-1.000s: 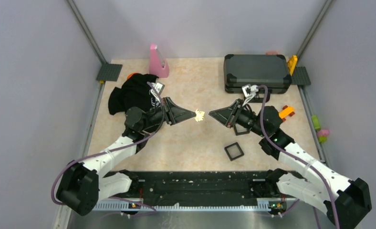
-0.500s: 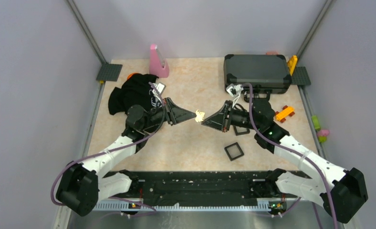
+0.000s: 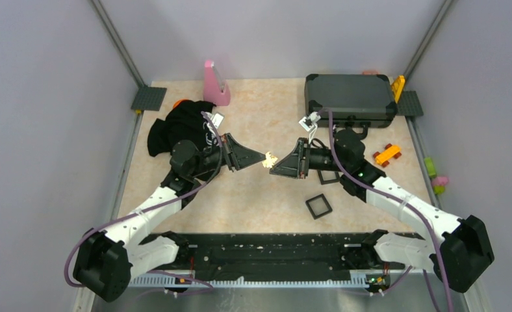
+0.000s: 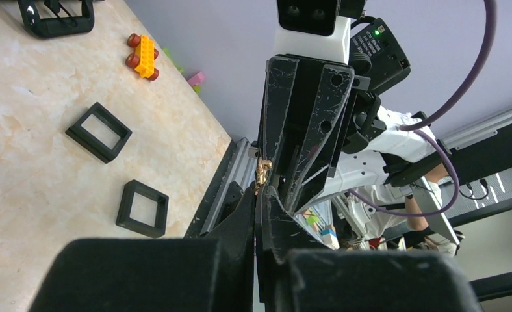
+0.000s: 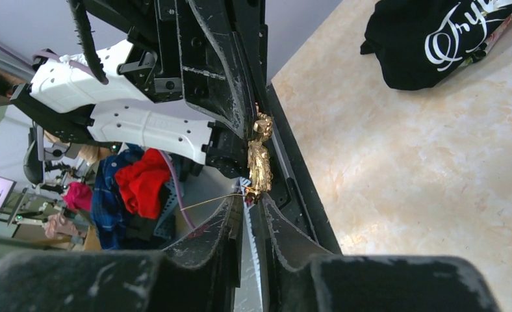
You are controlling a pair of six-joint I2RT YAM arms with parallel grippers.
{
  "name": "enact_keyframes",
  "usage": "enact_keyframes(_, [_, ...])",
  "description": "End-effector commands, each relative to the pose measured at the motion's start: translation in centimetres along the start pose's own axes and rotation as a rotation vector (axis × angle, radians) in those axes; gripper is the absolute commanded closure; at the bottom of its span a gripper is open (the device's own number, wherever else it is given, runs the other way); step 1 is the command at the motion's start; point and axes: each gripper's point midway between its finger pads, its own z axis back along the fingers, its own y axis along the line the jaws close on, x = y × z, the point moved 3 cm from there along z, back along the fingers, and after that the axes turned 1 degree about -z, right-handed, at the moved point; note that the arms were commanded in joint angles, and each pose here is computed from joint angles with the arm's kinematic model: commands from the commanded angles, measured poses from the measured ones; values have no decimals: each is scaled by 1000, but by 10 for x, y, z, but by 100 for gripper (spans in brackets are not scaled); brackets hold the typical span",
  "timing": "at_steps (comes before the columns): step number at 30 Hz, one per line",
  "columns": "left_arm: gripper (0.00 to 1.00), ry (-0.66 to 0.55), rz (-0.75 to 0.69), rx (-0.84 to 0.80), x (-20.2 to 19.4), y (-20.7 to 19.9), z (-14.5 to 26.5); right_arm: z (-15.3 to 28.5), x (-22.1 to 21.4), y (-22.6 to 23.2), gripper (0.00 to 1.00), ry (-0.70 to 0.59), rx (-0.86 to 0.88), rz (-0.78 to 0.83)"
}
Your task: Remove the brooch from the garment
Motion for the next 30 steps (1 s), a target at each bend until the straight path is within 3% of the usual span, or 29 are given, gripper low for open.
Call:
enact_keyframes(1, [100,29,-29,0,-3,-1,-2,0,25,37,83,-62,129,99])
enact_keyframes(8, [100,33,-29,3,-3,1,-3,1,25,35,61,-68,104,89])
enact_keyframes(19, [100,77,-22,-86,-8,-12,-4,-4,30,30,61,-99,102,74])
enact_keyframes(24, [100,116,-30,-97,-15,-16,-4,-8,29,25,50,-73,98,21])
enact_keyframes(30, [100,139,-49,-100,-21,-18,-3,-13,31,12,45,-62,66,-107])
